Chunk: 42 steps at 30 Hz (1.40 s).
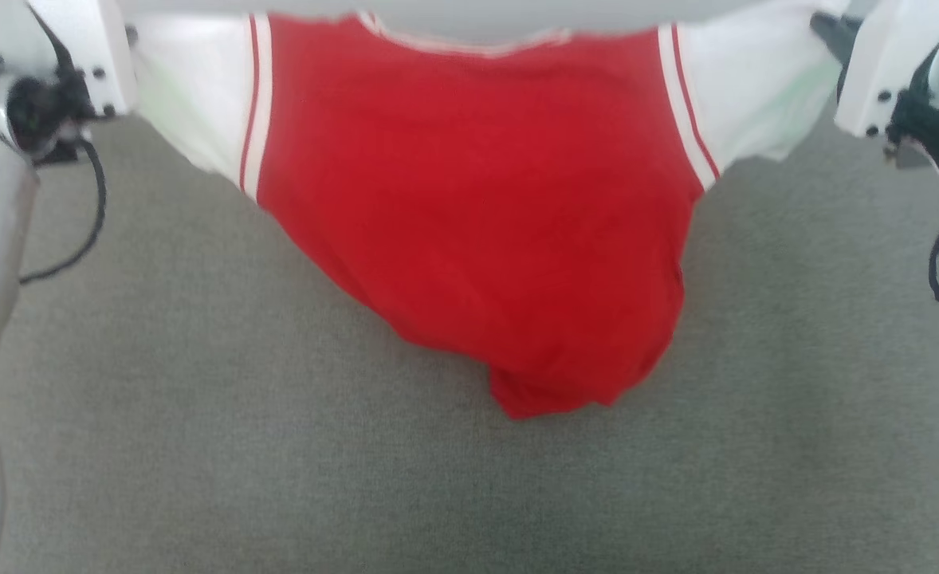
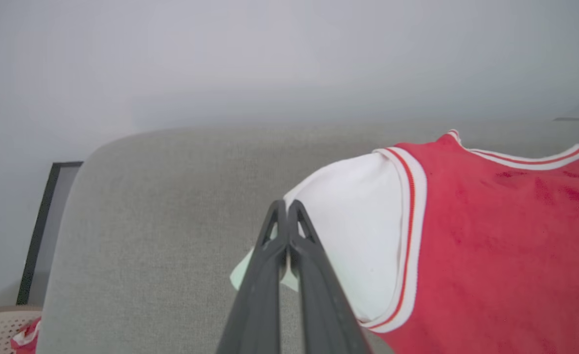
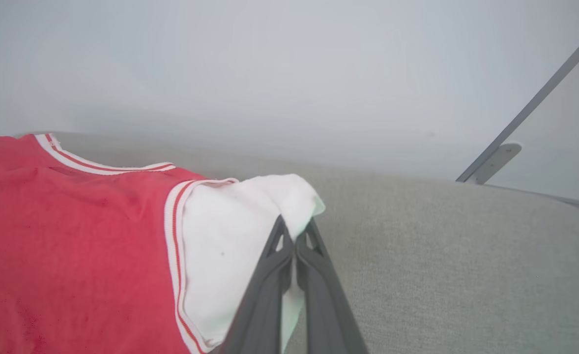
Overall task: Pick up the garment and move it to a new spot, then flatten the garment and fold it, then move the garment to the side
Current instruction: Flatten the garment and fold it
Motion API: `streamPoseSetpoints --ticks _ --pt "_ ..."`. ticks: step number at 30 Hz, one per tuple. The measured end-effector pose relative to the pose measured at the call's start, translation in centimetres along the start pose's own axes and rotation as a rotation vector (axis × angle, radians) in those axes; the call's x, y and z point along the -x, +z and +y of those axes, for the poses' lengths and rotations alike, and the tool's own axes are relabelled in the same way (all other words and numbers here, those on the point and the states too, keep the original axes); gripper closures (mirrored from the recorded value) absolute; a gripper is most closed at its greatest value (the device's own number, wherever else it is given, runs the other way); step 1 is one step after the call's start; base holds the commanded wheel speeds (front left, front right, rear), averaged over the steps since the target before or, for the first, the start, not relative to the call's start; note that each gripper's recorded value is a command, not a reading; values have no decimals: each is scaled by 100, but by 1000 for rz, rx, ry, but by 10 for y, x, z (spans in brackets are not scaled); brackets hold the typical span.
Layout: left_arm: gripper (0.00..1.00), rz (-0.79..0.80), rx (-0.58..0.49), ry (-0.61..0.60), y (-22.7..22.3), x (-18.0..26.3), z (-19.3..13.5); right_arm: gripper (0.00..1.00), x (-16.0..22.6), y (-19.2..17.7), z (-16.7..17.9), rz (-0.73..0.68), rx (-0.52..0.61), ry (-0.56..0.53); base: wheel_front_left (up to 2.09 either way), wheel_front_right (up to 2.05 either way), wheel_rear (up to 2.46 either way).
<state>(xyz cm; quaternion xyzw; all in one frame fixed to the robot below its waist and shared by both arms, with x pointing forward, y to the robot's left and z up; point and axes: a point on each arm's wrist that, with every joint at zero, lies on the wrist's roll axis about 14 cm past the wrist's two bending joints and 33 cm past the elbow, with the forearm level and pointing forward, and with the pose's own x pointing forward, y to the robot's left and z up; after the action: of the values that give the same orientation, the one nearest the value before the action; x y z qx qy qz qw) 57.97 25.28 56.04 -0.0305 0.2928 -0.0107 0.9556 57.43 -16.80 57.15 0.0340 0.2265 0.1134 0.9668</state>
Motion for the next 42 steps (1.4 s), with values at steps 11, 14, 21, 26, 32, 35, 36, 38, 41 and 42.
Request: streamPoseSetpoints --ticks 11,14,21,26,32,35,36,38,41,42 --pt "100 -388 -60 -12 133 121 -17 100 102 128 36 -393 50 29 0 0 0" --pt "100 -484 -77 -19 160 153 -23 100 128 152 38 -468 61 18 0 0 0" --pt "100 -555 -88 -23 180 182 -27 100 150 171 38 -525 61 7 0 0 0" --pt "100 -571 -86 -26 183 182 -26 100 147 173 36 -525 58 2 0 0 0" --pt "100 -605 -92 -45 186 159 -33 100 125 176 25 -541 91 -30 0 0 0" --pt "100 -626 -87 -65 190 141 -40 100 108 178 17 -565 112 -48 0 0 0" --pt "100 -638 -85 -71 193 135 -43 100 103 183 17 -590 117 -48 0 0 0" --pt "100 -669 -82 -78 200 125 -48 100 92 188 17 -619 160 -59 0 0 0" --pt "100 -743 -91 -76 216 113 -51 100 74 197 12 -678 212 -77 0 0 0" --pt "100 -776 -97 -79 222 109 -54 100 70 202 10 -705 226 -84 0 0 0"
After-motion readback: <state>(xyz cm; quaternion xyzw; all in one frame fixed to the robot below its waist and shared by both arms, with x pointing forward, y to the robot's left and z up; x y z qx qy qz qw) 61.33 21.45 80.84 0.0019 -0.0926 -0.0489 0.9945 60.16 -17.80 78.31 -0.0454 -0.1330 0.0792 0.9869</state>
